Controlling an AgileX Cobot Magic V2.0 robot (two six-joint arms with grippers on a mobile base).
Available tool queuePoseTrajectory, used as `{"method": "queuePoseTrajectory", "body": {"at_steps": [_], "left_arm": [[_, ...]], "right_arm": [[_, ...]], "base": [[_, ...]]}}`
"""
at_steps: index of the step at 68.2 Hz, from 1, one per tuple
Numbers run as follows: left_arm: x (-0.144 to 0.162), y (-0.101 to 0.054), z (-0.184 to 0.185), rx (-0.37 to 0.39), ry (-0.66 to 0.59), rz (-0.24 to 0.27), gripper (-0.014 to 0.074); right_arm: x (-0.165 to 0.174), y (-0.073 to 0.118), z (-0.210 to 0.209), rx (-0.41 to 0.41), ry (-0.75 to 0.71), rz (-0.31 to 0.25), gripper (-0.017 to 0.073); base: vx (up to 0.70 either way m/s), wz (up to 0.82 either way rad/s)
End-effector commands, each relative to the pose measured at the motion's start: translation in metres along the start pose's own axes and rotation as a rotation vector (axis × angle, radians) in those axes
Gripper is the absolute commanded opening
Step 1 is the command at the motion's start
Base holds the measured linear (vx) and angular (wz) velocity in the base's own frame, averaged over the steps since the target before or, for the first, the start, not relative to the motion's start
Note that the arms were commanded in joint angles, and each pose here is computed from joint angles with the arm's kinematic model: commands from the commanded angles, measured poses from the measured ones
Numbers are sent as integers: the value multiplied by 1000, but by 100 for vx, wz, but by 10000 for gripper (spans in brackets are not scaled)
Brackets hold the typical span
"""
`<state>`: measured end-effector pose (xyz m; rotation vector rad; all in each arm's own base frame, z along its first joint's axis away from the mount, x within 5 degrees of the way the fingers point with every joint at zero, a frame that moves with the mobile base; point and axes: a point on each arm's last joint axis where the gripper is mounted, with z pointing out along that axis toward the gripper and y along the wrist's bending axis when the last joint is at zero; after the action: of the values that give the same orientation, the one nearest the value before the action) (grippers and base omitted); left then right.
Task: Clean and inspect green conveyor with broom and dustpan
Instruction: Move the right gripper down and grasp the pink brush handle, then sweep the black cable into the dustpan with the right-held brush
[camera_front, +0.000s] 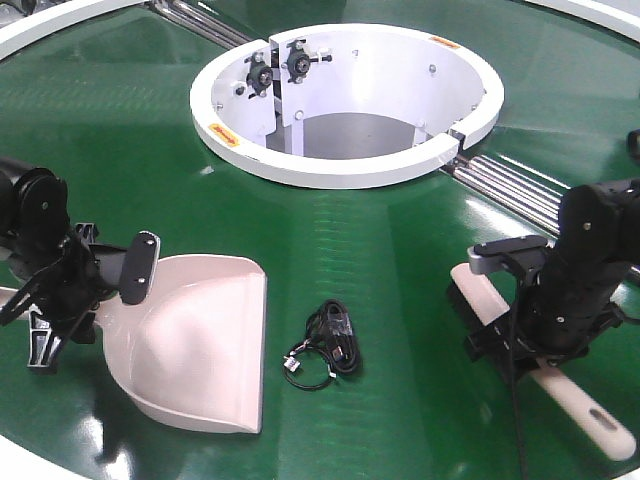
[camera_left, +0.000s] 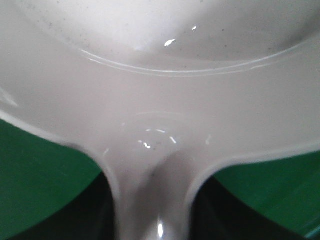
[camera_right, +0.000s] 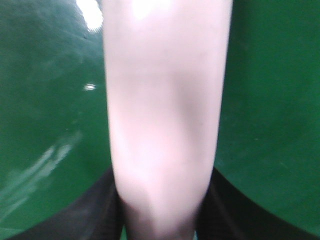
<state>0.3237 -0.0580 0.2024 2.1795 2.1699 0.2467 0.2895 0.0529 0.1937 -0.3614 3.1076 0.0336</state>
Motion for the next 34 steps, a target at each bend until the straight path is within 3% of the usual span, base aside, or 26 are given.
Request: {"method": "queuePoseTrajectory", "body": {"at_steps": [1, 24, 34], "left_arm": [[-3, 4, -18, -61, -20, 3, -8], [-3, 4, -18, -61, -20, 3, -8], [-3, 4, -18, -61, -20, 3, -8]], "right_arm": [[1, 3, -31, 4, -118, -7, -6], [10, 47, -53, -25, -200, -12, -5], [10, 68, -52, -49, -215, 33, -5]], "base": [[0, 0], [0, 0], [0, 0]]}}
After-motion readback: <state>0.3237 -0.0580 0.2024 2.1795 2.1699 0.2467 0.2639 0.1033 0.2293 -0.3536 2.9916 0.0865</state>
